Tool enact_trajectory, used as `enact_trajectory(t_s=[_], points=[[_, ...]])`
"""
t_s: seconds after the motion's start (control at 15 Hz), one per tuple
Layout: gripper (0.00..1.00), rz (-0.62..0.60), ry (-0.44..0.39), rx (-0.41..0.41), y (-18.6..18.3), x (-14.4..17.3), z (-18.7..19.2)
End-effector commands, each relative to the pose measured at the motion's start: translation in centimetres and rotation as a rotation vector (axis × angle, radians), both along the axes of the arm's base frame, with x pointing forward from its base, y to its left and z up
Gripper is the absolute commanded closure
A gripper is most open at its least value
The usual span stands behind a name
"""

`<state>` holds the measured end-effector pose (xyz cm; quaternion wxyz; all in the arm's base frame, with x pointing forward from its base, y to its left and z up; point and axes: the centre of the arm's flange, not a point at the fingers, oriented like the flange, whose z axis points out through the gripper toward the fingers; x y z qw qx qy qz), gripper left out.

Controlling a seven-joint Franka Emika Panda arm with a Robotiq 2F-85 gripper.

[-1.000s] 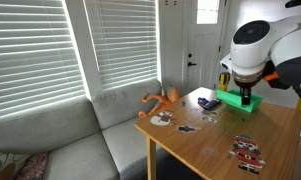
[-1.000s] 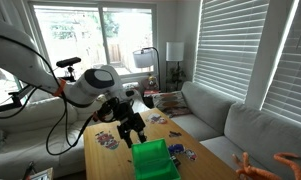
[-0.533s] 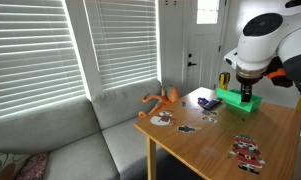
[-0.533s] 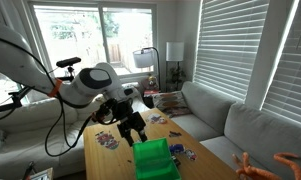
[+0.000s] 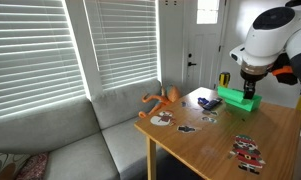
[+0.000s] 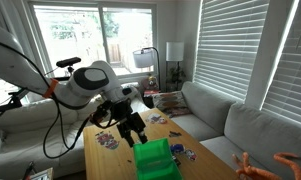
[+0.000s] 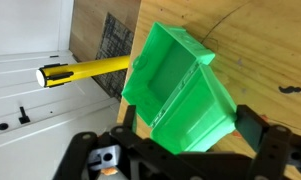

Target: Close the green storage box

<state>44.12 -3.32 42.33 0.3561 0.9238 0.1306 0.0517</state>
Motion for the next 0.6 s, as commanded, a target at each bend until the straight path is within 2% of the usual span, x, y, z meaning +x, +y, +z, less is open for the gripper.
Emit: enact_trajectory(t_s=[0.0,0.53], points=[[0.00,0.026,-0.033,0.023,-1.2,-1.7,0.9],[0.00,0.033,-0.091,0.069,-2.7,-2.7,1.9]])
